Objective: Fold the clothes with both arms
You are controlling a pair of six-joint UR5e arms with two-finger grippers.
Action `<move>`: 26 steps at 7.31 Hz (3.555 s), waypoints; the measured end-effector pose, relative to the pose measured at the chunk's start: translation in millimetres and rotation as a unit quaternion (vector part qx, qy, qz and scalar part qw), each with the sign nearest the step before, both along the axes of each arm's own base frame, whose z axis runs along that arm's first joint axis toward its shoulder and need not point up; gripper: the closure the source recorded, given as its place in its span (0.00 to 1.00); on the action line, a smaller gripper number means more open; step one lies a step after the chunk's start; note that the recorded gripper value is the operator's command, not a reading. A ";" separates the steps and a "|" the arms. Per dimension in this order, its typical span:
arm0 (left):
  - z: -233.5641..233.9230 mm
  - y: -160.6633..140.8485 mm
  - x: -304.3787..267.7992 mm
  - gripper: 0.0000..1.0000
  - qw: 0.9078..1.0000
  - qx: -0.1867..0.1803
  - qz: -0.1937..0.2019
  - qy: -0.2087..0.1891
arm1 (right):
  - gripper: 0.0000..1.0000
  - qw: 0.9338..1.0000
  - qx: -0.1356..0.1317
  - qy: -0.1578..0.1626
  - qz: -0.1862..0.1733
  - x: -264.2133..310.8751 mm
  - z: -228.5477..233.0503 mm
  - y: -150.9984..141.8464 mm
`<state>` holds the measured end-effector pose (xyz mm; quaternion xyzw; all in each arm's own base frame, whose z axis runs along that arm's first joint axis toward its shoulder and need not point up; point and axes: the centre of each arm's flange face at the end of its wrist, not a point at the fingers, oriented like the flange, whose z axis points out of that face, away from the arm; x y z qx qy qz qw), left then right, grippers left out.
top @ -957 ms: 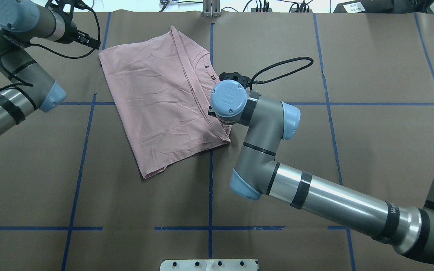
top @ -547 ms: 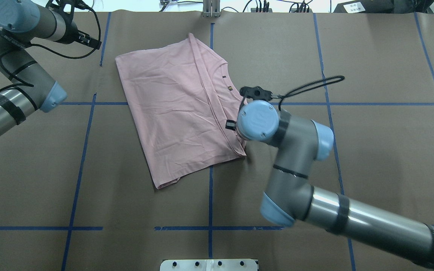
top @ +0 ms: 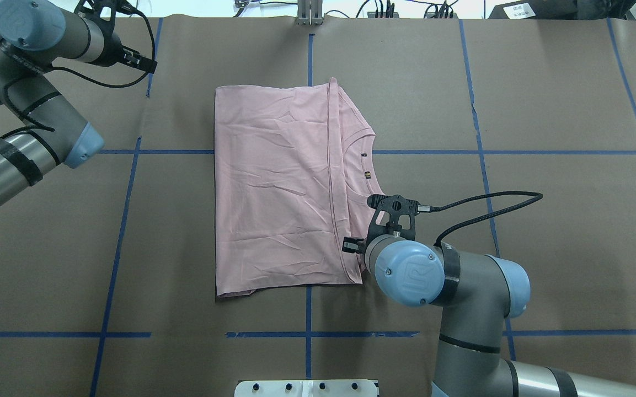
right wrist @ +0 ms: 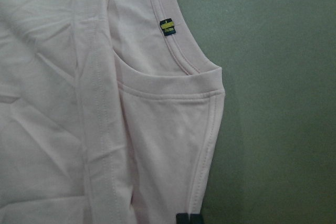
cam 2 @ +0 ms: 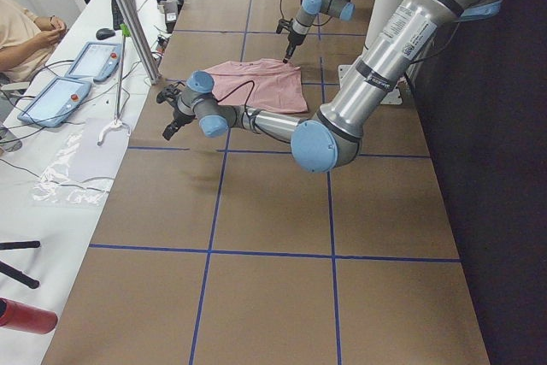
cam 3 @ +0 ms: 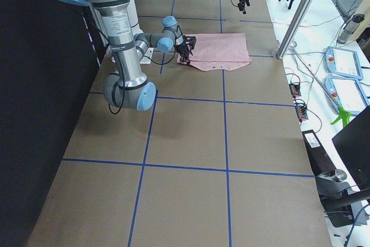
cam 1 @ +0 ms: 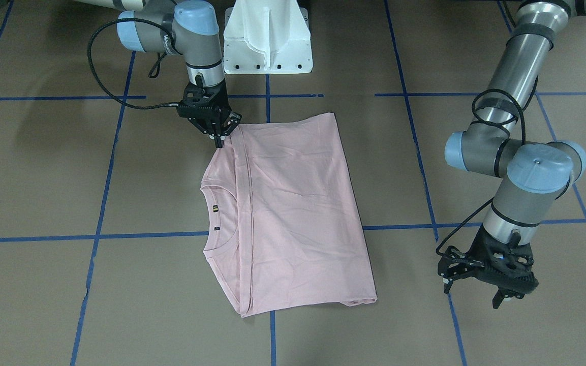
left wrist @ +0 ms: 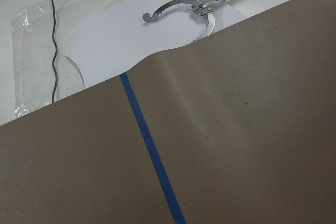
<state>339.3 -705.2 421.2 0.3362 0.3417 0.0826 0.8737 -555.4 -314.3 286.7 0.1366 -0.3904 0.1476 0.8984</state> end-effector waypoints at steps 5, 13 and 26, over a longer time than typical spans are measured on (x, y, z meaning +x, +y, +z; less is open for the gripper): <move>-54.7 117.1 68.7 0.00 0.989 -0.069 0.006 0.131 | 0.00 1.000 0.026 -0.018 0.000 44.9 0.5 39.5; -79.5 435.9 163.3 0.52 0.907 -0.331 -0.065 0.251 | 0.00 0.997 0.036 -0.064 -0.003 61.4 5.7 48.2; -80.9 459.2 176.9 1.00 0.901 -0.349 -0.063 0.250 | 0.04 0.997 0.034 -0.063 -0.003 58.0 5.5 49.9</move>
